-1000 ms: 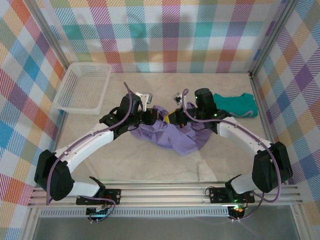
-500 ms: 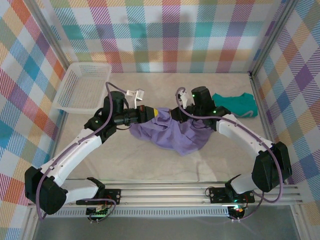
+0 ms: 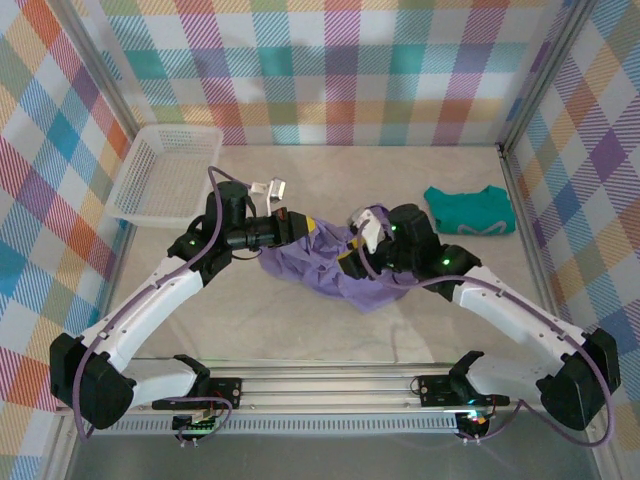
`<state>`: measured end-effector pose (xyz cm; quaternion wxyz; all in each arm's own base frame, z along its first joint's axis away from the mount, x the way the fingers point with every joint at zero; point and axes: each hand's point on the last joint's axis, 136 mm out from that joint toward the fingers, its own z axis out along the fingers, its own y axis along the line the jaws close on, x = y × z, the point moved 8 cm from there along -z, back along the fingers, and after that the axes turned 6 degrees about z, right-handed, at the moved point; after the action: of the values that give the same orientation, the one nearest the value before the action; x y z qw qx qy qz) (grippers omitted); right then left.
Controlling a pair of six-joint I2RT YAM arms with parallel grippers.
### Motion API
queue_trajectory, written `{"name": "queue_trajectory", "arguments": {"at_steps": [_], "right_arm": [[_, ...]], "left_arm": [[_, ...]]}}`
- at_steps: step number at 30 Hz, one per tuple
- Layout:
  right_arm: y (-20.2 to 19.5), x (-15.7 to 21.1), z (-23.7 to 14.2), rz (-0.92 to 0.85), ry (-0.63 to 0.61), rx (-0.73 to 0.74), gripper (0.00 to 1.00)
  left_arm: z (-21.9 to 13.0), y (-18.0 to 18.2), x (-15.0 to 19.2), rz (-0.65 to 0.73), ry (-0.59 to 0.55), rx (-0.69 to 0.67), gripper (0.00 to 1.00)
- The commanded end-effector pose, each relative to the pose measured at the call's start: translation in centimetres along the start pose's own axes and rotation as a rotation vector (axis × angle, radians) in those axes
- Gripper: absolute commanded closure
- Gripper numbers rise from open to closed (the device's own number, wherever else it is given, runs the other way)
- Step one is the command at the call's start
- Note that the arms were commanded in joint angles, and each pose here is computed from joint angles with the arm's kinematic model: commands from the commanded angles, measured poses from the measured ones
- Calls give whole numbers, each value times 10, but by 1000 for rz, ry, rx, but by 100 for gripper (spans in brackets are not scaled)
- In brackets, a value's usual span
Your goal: Fold the inside-out t-shirt
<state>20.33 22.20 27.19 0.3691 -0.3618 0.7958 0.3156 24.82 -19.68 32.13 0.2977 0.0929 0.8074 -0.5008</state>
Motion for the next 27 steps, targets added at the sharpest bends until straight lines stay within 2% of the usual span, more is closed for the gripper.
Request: {"name": "queue_trajectory", "arguments": {"at_steps": [1,5,14,21,23,27], "right_arm": [[14,-6,17,-149,-27,-47,51],[20,-15,28,-195,-36,-35,51],[7,-25,56,-194,12,49,52],[10,-22,44,-151,-12,24,88],[11,-18,33,-122,-32,-23,92],[17,-9,9,-79,-115,-138,95]], "left_arm": [[-2,0,-5,-9,-13,-2,100],[-2,1,-5,-10,-15,-8,100],[-1,1,-5,-5,-14,-6,100],[-6,8,-9,-13,-51,-68,100],[-10,13,-12,-37,-72,-82,100],[-16,26,-19,-97,-117,-88,100]]}}
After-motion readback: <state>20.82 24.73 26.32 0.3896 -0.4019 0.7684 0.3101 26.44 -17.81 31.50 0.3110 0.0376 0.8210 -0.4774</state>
